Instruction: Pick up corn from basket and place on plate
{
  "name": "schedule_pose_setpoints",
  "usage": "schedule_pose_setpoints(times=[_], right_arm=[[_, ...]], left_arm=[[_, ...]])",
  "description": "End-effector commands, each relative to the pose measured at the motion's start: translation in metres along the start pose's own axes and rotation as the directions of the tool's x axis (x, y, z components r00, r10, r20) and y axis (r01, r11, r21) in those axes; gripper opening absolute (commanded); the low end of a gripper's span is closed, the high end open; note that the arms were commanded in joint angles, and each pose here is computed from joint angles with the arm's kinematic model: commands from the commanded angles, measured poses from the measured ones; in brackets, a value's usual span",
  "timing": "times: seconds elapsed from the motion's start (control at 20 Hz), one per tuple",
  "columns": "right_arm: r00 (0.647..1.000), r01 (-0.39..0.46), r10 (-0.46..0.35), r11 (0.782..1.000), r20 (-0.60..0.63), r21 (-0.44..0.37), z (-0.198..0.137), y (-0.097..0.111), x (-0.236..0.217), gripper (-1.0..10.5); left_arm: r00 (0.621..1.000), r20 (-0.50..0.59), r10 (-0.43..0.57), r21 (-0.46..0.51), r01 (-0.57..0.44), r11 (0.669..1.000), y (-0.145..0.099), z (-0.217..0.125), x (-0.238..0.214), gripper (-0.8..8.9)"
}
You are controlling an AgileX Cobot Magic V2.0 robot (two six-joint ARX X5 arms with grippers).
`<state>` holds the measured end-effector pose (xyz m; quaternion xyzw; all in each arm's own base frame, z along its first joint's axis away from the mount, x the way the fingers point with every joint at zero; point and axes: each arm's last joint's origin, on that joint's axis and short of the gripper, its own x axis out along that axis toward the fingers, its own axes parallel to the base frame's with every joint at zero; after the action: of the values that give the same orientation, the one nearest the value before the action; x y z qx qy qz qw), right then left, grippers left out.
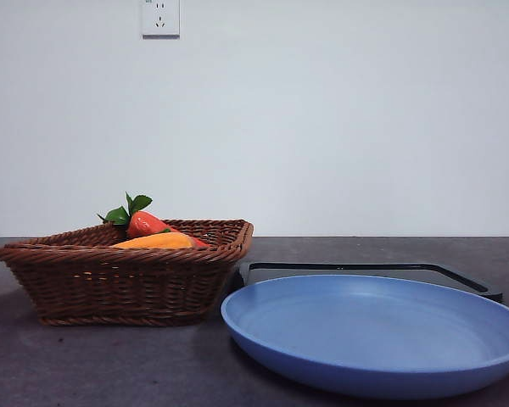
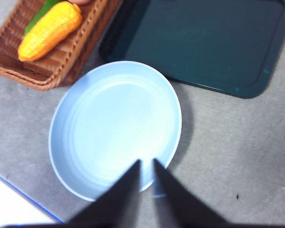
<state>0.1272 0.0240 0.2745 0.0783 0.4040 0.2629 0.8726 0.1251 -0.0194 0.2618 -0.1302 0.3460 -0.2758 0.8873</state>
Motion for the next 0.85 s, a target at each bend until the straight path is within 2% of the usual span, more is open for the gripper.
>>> schedule_pose_setpoints(times=[0.05, 0.1, 0.35, 0.65, 0.85], right_arm=[[1.0, 0.0, 0.0, 1.0, 0.003, 0.01, 0.006, 0.0, 0.001, 2.5], [1.0, 0.0, 0.0, 1.0, -0.006, 0.022, 0.007, -0.001, 0.003, 2.8], [0.996, -0.004, 0.012, 0.997, -0.092, 0.082, 0.016, -0.014, 0.03, 2.8], [0.971, -0.028, 0.052, 0.994, -0.235, 0.102, 0.026, -0.031, 0.091, 2.6], [0.945, 0.032, 0.003, 0.994, -0.326, 0.101, 0.022, -0.042, 0.127, 2.6]], left_arm=[[1.0, 0.02, -0.006, 0.032, 0.006, 0.999, -0.001, 0.005, -0.001, 3.42], [1.0, 0.02, -0.006, 0.032, 0.006, 0.999, -0.001, 0.006, -0.001, 3.72], [1.0, 0.022, -0.006, 0.033, 0.006, 0.999, -0.001, 0.006, 0.0, 3.73], [1.0, 0.021, -0.006, 0.032, 0.006, 0.999, -0.001, 0.006, 0.0, 3.73], [1.0, 0.021, -0.006, 0.028, 0.006, 1.0, -0.001, 0.006, 0.0, 3.73]])
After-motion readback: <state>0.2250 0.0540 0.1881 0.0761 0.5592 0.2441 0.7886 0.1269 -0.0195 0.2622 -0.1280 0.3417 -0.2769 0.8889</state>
